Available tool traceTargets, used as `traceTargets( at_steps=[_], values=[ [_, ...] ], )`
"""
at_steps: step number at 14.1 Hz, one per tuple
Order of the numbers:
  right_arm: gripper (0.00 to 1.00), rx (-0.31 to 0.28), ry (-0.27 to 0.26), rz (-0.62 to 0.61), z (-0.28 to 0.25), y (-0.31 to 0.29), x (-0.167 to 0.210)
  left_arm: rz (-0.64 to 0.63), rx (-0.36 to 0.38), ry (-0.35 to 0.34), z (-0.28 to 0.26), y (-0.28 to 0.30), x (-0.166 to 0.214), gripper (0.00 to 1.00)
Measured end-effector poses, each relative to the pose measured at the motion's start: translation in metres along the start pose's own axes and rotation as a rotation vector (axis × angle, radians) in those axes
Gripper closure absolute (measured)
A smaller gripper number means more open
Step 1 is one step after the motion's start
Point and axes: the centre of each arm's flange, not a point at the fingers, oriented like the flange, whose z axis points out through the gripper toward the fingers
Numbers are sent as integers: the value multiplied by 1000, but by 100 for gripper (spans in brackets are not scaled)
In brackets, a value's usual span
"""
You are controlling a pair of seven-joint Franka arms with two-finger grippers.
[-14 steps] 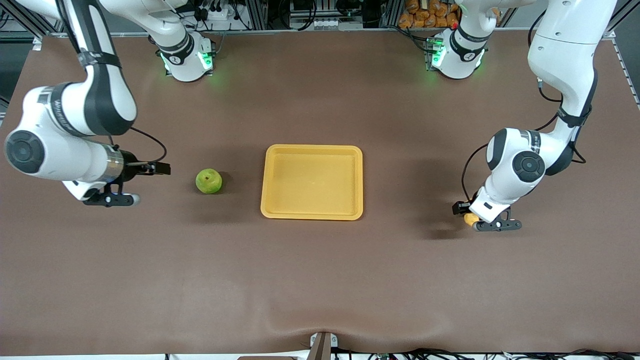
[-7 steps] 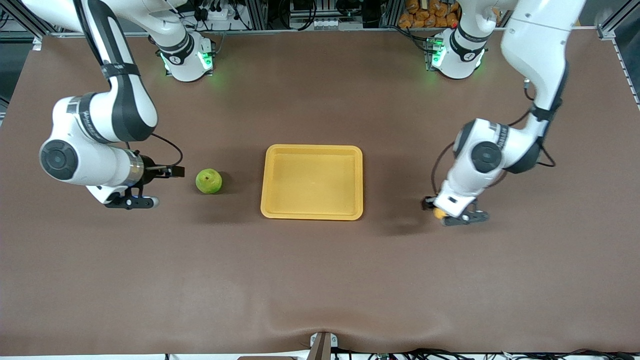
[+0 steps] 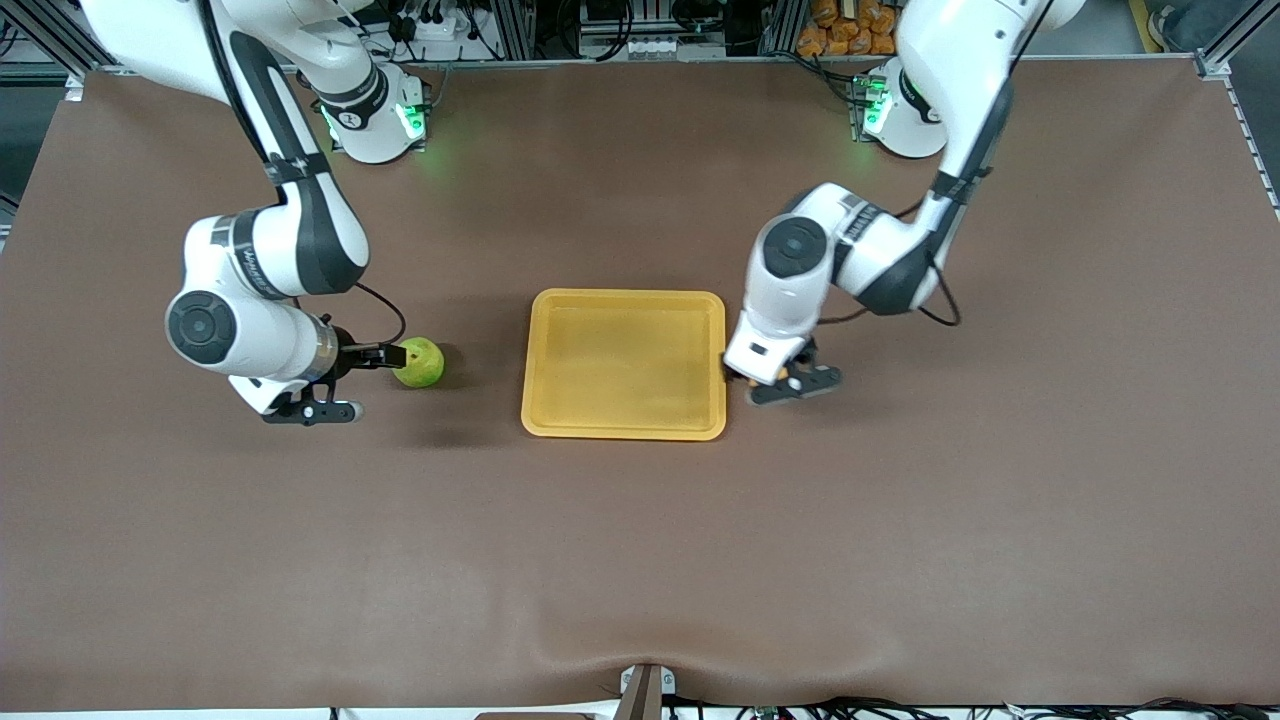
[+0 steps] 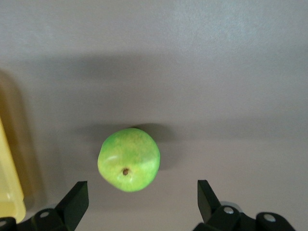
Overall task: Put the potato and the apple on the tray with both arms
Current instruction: 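Carry the potato onto the tray while the right gripper grasps the apple, then release the potato on the tray and withdraw the left gripper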
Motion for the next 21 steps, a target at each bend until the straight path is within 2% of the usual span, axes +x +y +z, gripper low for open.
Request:
traceTargets(
  at_steps=[3, 8, 17, 19, 21],
  values=[
    [0, -10, 26, 22, 26, -20, -9, -37, -34, 15, -2, 44, -13, 62],
    [0, -25, 30, 13, 50, -45, -16, 7, -11, -23, 65, 95, -45, 62],
    [0, -33, 22, 18, 66, -41, -18, 5, 25, -44, 92, 93, -48, 61],
    [0, -34, 26, 19, 71, -40, -16, 5, 34, -51, 100, 92, -49, 57],
    [0, -38, 21, 23, 77, -38, -15, 3, 32, -48, 98, 92, -48, 38]
  ],
)
